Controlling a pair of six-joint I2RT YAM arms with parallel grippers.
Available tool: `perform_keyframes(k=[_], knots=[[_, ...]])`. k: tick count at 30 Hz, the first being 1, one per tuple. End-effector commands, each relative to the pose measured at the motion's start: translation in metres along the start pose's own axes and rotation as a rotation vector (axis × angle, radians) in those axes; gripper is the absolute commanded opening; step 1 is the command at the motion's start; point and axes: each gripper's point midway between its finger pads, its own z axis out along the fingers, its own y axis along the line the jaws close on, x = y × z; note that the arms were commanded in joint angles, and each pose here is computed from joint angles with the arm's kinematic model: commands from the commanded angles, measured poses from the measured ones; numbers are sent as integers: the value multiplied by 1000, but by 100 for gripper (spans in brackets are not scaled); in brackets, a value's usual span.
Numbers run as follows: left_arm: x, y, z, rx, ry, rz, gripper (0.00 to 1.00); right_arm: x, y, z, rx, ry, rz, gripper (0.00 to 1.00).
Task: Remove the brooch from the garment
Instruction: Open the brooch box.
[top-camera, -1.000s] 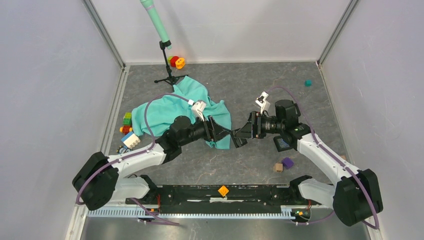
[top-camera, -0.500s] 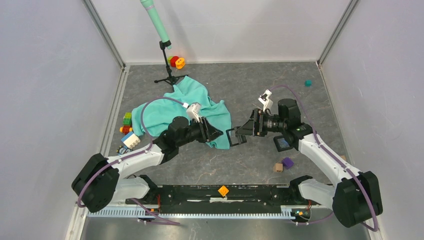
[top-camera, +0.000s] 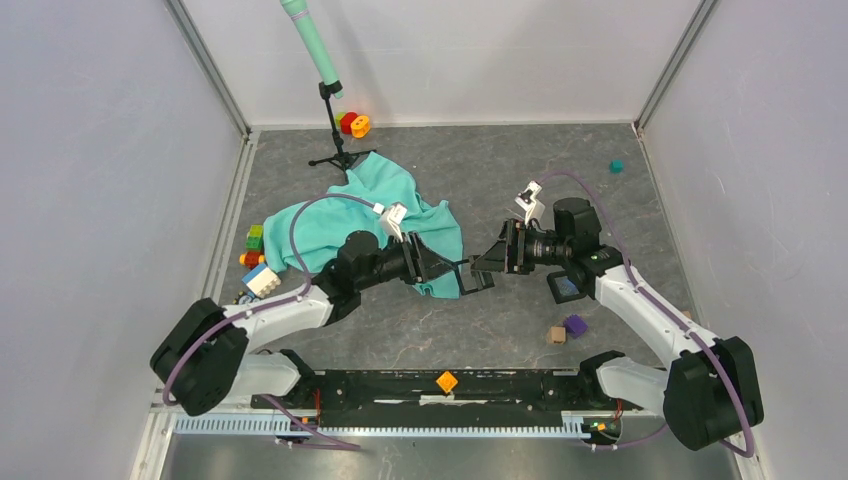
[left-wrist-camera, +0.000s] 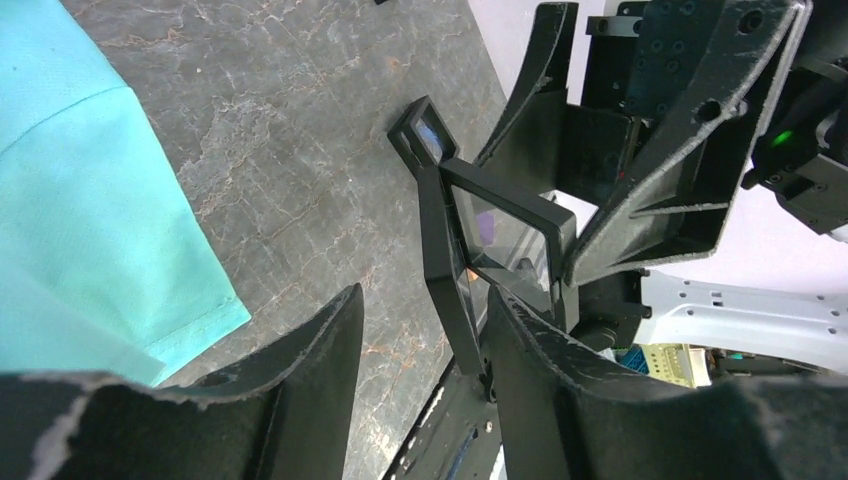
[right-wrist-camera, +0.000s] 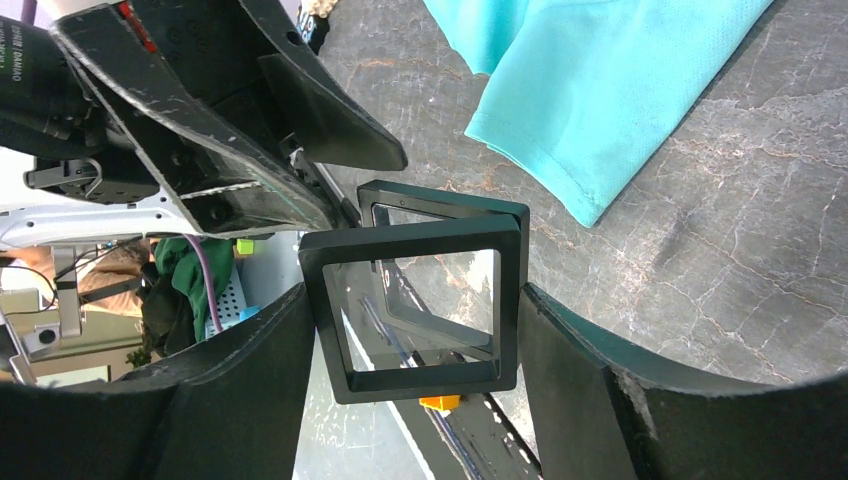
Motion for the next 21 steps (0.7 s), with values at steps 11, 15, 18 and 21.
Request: perform_keyframes(k=[11, 15, 18, 21], knots=[[-8, -27, 24, 155, 26, -88, 11, -13, 0, -3, 20, -34, -65, 72], [-8, -17, 20, 100, 26, -85, 7, -18, -39, -10, 219, -57, -101, 80], [-2, -2, 20, 14, 56, -69, 7, -16, -64, -18, 361, -48, -128, 80], [0, 11, 18, -53, 59, -48, 7, -20, -78, -30, 467, -67, -157, 82]])
